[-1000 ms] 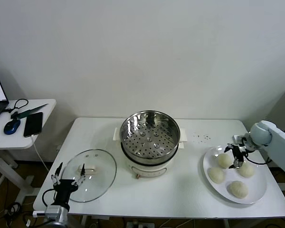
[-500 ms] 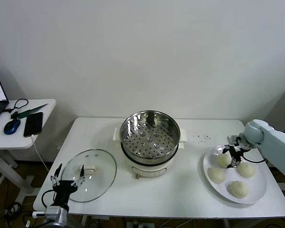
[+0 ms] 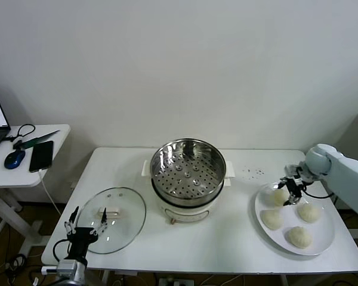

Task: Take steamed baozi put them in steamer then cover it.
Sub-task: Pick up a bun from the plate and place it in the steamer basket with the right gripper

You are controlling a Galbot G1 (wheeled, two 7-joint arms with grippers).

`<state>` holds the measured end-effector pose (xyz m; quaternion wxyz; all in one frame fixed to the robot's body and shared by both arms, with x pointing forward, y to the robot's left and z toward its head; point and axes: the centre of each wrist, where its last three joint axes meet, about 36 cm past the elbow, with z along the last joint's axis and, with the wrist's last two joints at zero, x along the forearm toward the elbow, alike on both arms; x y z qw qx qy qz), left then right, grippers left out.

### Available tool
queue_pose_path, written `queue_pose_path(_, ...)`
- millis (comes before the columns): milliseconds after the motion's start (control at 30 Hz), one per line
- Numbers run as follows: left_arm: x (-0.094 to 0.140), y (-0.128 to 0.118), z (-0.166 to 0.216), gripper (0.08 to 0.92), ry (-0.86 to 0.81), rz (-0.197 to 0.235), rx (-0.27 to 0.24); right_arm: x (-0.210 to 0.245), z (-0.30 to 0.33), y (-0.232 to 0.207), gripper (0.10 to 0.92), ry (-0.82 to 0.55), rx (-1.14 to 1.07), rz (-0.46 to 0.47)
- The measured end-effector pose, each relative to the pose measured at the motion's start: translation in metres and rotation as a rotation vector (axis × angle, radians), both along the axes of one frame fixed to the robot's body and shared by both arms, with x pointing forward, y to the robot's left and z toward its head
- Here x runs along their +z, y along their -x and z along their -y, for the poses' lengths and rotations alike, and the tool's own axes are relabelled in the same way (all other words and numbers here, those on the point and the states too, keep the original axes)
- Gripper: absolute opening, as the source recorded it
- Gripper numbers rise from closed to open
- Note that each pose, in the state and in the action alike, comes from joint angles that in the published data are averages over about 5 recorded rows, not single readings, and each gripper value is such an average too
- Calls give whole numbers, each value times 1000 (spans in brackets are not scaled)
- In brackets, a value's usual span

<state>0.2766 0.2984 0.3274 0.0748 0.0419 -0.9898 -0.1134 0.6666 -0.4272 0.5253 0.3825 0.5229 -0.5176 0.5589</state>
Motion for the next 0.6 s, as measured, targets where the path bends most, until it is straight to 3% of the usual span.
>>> queue_pose_path(367,-2,5,1,823,0,-13,-2,133,-105,-49,687,49,396,128)
queue_pose_path(600,-3,5,3,823,-1,-16,-7,183,-198,-57,687,127,706,202)
